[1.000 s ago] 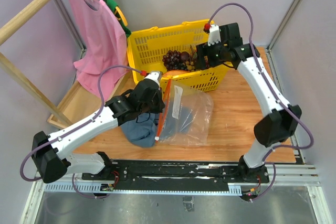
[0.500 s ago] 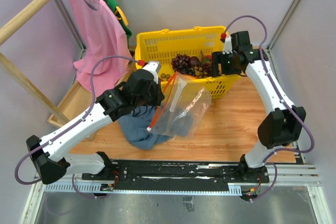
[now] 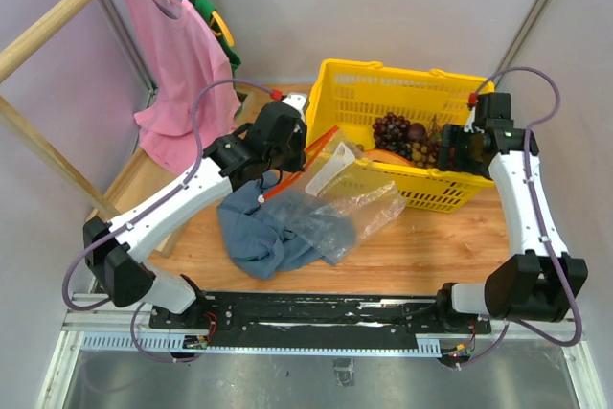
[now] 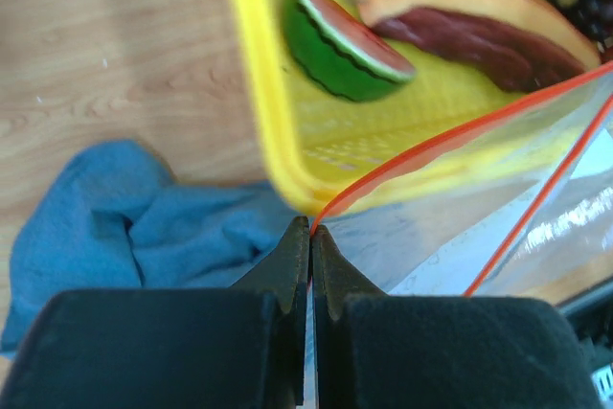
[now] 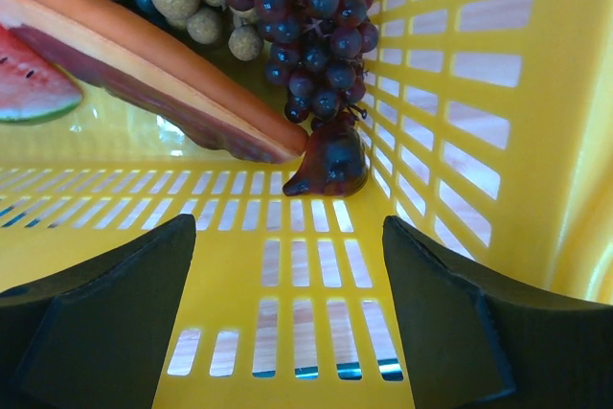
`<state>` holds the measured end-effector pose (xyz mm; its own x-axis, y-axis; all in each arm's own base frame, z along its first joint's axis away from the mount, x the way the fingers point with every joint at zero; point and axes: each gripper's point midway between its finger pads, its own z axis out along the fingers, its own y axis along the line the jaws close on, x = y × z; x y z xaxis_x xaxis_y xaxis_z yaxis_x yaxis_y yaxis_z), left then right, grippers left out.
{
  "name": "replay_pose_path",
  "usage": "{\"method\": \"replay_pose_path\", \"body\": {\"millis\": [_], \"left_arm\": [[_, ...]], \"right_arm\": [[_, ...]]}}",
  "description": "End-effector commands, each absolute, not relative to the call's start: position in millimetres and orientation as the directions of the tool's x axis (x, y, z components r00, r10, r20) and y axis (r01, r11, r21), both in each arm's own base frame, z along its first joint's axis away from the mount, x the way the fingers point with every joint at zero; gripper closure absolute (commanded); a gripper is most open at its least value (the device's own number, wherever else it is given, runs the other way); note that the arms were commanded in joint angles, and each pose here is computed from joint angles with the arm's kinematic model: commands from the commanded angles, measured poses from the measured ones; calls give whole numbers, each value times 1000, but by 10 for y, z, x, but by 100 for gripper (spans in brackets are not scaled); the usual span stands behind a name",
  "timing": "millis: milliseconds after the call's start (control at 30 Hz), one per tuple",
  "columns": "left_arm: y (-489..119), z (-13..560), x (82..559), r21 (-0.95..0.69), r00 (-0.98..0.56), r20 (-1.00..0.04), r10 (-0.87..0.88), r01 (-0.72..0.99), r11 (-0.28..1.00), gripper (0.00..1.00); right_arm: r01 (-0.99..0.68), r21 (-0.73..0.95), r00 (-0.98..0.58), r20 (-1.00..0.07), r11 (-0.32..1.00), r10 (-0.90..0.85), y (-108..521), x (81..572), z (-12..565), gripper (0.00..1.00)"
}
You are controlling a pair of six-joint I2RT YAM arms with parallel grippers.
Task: Place the food in the zip-top bag and seal the zipper
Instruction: Move the bin to the center of the board.
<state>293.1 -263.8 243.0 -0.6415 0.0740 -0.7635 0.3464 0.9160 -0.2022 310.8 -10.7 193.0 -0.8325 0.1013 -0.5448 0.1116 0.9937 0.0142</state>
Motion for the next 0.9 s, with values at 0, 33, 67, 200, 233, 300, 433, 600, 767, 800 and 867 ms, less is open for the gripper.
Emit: {"method": "replay_pose_path", "body": {"millis": [0,33,67,200,233,300,433,600,767,800,867], "left_arm": [[-2611,2818,3193,-190,-565,-824,46,351,917,99],[-2583,2883,3205,-183,-554,-832,44,349,919,100],[-2534,2949,3214,-176,-542,-839,41,341,923,100],[-2221,3190,3200,-123,-510,-859,43,287,950,100],[-2127,3258,3187,-100,-500,-865,50,269,958,100],[-1945,3415,3158,-57,-476,-877,60,229,972,100],[-1612,3682,3085,39,-443,-890,105,156,987,100],[-1278,3793,3014,148,-451,-879,157,56,987,100],[-1086,3818,2990,205,-459,-872,170,-26,979,100],[-1015,3845,2978,220,-460,-872,171,-56,974,100],[-898,3937,2945,229,-443,-882,163,-99,969,100]], "right_arm": [[306,-58,-812,-537,950,228,-582,2793,1925,20],[299,-56,-805,-551,952,221,-583,2796,1956,20],[281,-38,-800,-561,959,212,-547,2818,1981,20],[150,54,-779,-609,987,151,-256,2945,2154,19],[116,61,-766,-630,991,128,-189,2975,2224,18],[53,70,-739,-668,996,86,-63,3018,2359,17],[-79,80,-696,-718,994,2,198,3078,2595,16],[-223,88,-655,-751,971,-82,508,3130,2742,15],[-317,97,-630,-765,944,-132,696,3243,2801,14],[-338,110,-634,-761,935,-140,745,3277,2804,14],[-382,122,-628,-762,916,-160,845,3311,2834,13]]}}
